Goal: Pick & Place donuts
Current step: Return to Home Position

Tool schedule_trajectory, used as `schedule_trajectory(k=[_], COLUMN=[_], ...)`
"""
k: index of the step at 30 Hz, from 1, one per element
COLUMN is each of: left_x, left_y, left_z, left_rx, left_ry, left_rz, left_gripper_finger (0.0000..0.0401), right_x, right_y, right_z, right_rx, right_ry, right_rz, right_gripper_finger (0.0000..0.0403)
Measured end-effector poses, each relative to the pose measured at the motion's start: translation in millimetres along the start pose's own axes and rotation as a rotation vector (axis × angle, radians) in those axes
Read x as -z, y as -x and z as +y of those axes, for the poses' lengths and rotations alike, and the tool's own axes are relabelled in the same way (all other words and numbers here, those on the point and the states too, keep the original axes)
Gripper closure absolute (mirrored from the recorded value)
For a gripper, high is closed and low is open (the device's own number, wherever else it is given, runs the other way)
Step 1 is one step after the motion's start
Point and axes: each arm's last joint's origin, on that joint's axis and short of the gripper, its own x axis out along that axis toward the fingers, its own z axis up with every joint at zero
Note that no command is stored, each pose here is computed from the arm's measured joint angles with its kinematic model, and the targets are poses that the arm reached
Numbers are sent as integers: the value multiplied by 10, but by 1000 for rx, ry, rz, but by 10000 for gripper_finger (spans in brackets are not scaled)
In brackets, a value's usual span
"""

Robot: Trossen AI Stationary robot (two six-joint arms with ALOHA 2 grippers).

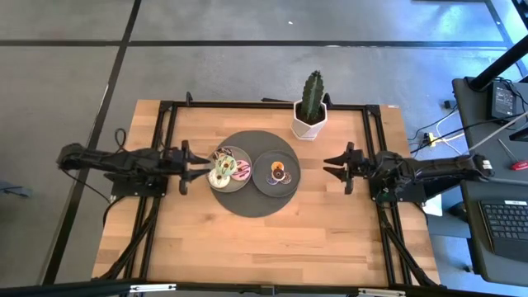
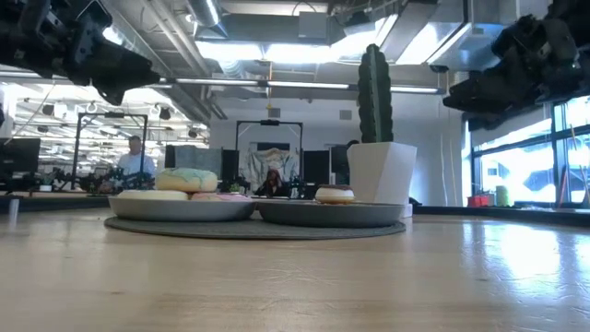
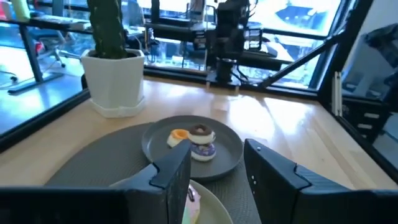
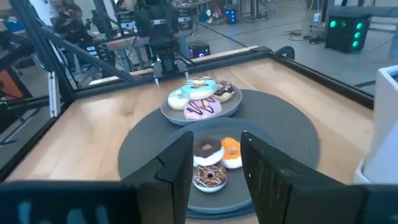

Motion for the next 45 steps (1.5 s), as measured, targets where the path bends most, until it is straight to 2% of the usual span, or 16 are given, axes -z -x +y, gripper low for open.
schedule_trajectory(k=[3, 6, 12, 15, 22, 35, 45], left_x=[-14, 6, 237, 221, 211, 212, 212], left_y=[42, 63, 30, 40, 48, 48, 48], left_z=[15, 31, 79, 87, 124, 122, 122], left_rx=[21, 21, 11, 15, -50, -42, -42], left_ry=[-1, -3, 19, 32, -29, 4, 4], left_rz=[-19, -37, -104, -128, -145, -144, -144], left_gripper_finger=[254, 253, 253, 253, 254, 257, 258], right_x=[42, 70, 42, 44, 66, 45, 50], right_y=[25, 53, 109, 123, 142, 163, 166], right_z=[-41, -64, -80, -92, -147, -175, -153], right_rx=[13, -22, -121, -142, -134, -131, -209], right_ry=[28, 36, 54, 60, 87, 167, 178], right_rz=[-31, -98, -150, -147, -123, -150, -142], right_gripper_finger=[268, 268, 268, 268, 268, 268, 268])
